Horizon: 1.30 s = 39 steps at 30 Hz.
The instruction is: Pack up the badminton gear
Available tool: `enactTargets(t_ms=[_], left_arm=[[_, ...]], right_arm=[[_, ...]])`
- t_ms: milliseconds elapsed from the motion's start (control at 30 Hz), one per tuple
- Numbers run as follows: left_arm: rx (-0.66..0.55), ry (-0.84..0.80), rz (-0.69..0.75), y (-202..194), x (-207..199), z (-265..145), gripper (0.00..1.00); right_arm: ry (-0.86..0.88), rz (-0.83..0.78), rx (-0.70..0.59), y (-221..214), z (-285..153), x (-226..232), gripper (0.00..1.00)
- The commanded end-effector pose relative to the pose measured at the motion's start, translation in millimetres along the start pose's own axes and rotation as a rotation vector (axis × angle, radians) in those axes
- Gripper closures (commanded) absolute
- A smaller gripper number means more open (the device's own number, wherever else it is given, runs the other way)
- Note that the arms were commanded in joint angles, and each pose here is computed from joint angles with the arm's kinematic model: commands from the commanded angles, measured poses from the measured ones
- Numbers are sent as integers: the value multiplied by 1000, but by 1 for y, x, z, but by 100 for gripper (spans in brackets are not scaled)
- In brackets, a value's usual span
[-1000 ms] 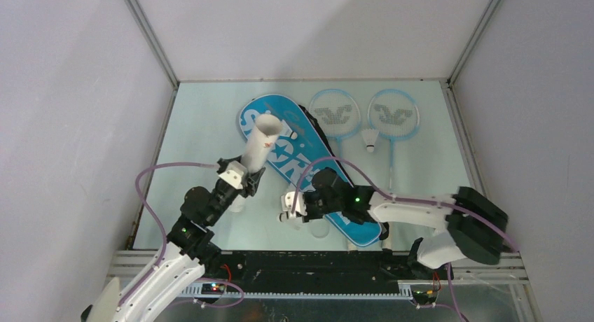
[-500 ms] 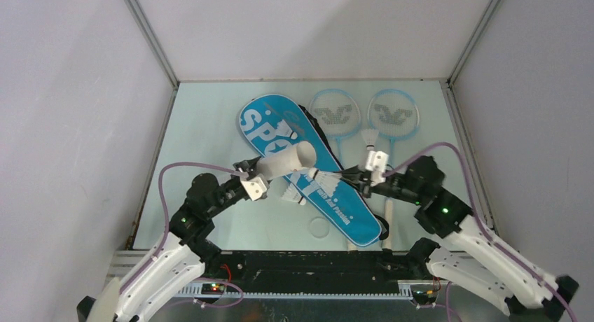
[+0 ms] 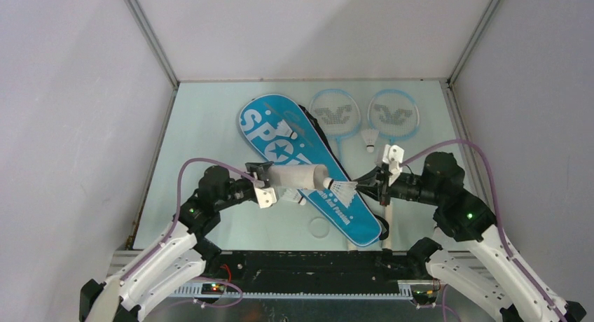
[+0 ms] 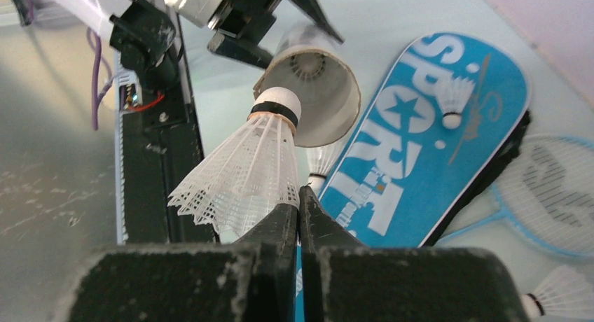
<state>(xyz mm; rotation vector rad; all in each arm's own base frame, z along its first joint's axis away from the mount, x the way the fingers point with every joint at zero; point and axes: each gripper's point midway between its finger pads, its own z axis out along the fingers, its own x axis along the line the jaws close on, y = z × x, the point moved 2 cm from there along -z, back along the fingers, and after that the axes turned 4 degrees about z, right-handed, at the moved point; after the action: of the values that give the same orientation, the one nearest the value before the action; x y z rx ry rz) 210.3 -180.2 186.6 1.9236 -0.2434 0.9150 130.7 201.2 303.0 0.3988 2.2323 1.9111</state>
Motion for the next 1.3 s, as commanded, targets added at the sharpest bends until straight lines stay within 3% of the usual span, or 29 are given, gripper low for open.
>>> enactTargets(t_ms=[0,167,433,933,1267], left_arm=[[-112,91,190,38,43,-1,69],[-40,35,289,33,47,0,70],[-68,-45,345,39,40,-1,70],[-105,-71,294,42,35,5,70],[-193,-44,243,55,36,10,70]], right_arm=[[71,34,61,-2,4,7,100],[54,54,61,-1,13,-1,100],[34,103,95,3,38,-9,100],[-35,86,75,20,71,-5,100],[-165,63,100,20,93,-12,100]])
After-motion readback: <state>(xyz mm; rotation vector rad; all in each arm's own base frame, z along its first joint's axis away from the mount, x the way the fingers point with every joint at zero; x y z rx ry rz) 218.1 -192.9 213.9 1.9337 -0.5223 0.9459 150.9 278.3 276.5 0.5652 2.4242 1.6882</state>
